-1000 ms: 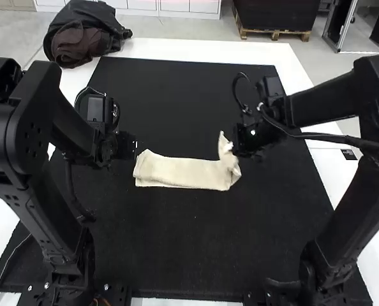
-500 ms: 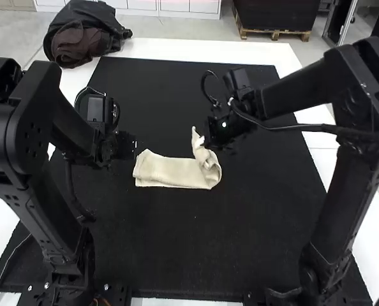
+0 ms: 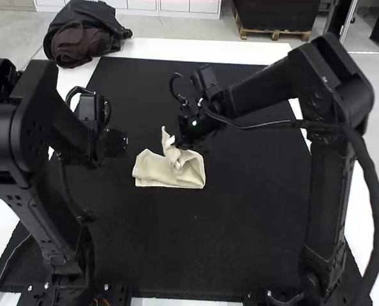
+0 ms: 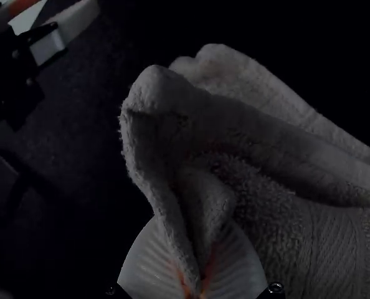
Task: Fold the towel.
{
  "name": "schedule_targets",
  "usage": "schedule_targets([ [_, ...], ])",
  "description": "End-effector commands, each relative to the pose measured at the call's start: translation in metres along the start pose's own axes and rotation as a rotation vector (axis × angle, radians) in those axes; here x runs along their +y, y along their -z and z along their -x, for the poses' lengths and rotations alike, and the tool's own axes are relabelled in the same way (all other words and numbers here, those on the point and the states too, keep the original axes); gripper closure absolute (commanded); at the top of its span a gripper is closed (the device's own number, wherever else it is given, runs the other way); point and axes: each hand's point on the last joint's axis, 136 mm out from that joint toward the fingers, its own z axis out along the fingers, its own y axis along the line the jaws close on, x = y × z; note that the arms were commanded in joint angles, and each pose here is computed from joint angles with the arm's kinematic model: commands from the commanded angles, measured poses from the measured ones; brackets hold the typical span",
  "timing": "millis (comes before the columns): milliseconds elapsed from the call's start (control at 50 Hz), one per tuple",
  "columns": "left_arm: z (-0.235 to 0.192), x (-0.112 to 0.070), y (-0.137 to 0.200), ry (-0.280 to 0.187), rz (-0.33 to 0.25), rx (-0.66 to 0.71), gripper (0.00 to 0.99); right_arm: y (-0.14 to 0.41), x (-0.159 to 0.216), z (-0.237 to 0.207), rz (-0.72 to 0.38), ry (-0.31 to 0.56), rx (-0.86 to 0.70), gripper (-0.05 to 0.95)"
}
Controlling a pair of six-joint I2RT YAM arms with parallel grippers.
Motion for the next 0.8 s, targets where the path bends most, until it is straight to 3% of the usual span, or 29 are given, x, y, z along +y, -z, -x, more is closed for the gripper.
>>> schedule_targets([
  [0, 0.020, 0.016, 0.003, 0.016, 0.044, -0.051, 0.025, -0.009, 0.018, 0.014, 0.043, 0.018, -0.015, 0.93],
  [160, 0.020, 0.028, 0.003, 0.035, 0.070, -0.054, 0.025, -0.025, 0.029, 0.020, 0.062, 0.034, -0.008, 0.93],
  [580, 0.020, 0.029, 0.003, 0.040, 0.074, -0.057, 0.025, -0.055, 0.055, 0.027, 0.110, 0.059, 0.013, 0.91],
  [620, 0.020, 0.029, 0.003, 0.040, 0.074, -0.057, 0.025, -0.056, 0.056, 0.027, 0.112, 0.058, 0.014, 0.83],
  [720, 0.022, 0.029, 0.003, 0.040, 0.074, -0.062, 0.025, -0.055, 0.063, 0.031, 0.119, 0.074, 0.002, 0.37],
  [780, 0.022, 0.029, 0.003, 0.040, 0.074, -0.063, 0.025, -0.054, 0.066, 0.036, 0.117, 0.086, -0.011, 0.23],
])
